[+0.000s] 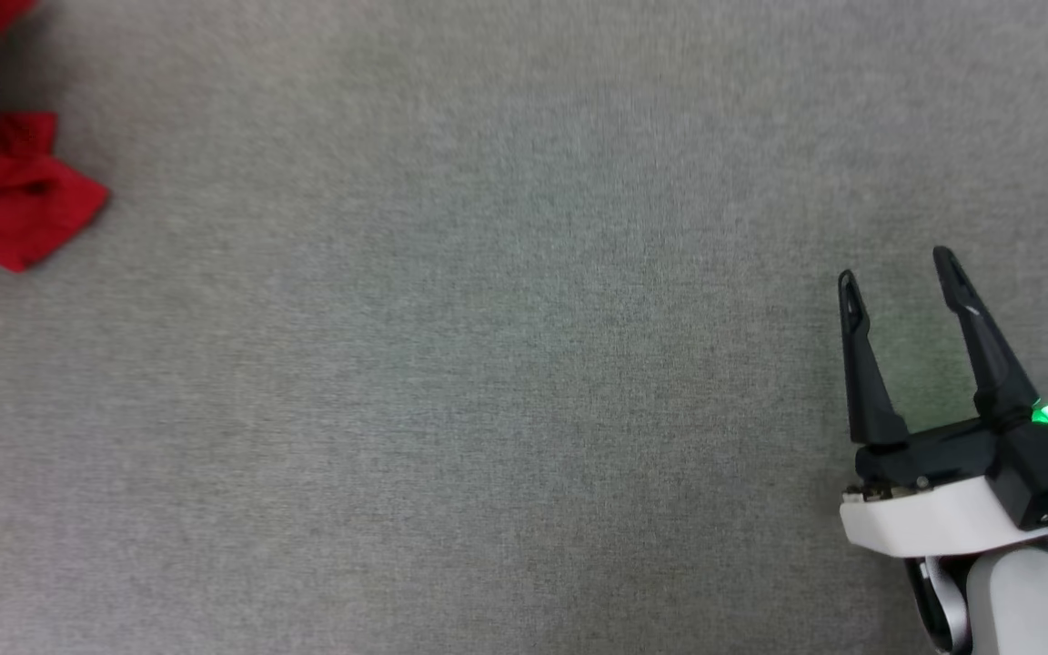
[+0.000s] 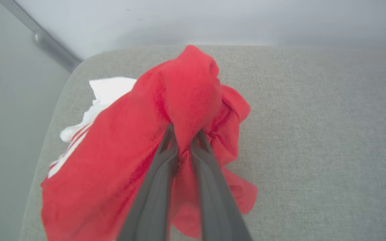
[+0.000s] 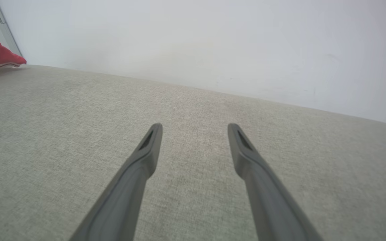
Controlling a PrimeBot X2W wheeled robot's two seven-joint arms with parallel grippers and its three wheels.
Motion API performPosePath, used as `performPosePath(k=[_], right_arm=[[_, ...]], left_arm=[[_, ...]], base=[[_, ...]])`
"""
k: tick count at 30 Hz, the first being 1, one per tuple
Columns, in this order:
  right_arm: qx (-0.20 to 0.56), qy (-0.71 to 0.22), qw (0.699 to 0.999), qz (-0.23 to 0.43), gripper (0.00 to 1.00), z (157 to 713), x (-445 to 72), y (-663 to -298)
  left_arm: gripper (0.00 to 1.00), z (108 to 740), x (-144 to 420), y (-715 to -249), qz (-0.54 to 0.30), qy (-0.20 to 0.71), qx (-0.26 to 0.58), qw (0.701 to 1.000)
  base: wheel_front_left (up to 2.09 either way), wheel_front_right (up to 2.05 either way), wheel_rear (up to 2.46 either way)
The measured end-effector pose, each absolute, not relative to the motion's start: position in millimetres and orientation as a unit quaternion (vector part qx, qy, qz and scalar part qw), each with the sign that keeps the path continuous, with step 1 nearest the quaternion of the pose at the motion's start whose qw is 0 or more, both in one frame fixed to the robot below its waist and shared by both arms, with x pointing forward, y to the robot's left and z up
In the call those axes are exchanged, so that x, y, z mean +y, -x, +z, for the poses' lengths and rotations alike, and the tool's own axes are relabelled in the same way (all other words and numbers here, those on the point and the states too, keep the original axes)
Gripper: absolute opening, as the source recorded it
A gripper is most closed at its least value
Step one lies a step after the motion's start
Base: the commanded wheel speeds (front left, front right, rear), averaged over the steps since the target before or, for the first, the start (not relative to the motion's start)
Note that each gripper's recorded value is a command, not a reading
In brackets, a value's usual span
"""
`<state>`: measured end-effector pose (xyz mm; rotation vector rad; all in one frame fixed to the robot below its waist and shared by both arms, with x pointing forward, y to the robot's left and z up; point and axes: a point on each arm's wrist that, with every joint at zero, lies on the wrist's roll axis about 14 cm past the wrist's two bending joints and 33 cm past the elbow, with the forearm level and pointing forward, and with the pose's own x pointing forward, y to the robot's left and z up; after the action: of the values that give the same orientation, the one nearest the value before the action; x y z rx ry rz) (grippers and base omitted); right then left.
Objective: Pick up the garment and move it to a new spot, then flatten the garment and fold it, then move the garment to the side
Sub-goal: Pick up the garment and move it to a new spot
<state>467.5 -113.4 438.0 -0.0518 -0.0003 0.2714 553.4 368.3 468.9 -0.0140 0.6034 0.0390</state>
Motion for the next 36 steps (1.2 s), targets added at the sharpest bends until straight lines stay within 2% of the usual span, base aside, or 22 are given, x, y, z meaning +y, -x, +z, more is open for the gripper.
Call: performPosePath(k=[4,8,13,20,22,23,26,33,36], right_arm=[[-0.017,0.016,0.99,0.136,1.0,459,-111,-457],[-0.039,0.011,0.99,0.137,1.0,482,-111,-446],[-0.061,0.007,0.989,0.137,1.0,506,-110,-429],[-0.101,0.004,0.986,0.129,1.0,539,-116,-411],[-0.108,0.005,0.987,0.123,1.0,545,-120,-406],[-0.114,0.007,0.987,0.109,1.0,551,-130,-400],[-0.117,0.011,0.989,0.093,1.0,553,-141,-394],[-0.123,0.021,0.991,0.046,1.0,559,-173,-381],[-0.123,0.026,0.992,0.025,1.0,560,-187,-375]], left_arm=[[0.0,532,356,-552,-0.009,-0.024,0.196,0.98],[0.0,593,337,-540,-0.043,-0.052,0.096,0.993],[0.0,655,301,-515,-0.099,-0.089,-0.012,0.991],[0.0,701,246,-481,-0.169,-0.106,-0.105,0.974],[0.0,706,224,-475,-0.196,-0.109,-0.125,0.967],[0.0,704,182,-470,-0.242,-0.108,-0.149,0.953],[0.0,693,136,-464,-0.29,-0.096,-0.159,0.939],[0.0,674,49,-455,-0.374,-0.07,-0.179,0.907],[0.0,645,15,-444,-0.42,-0.073,-0.159,0.89]], base=[[0.0,0.0,0.0],[0.0,0.0,0.0],[0.0,0.0,0.0],[0.0,0.0,0.0],[0.0,0.0,0.0],[0.0,0.0,0.0],[0.0,0.0,0.0],[0.0,0.0,0.0],[0.0,0.0,0.0]])
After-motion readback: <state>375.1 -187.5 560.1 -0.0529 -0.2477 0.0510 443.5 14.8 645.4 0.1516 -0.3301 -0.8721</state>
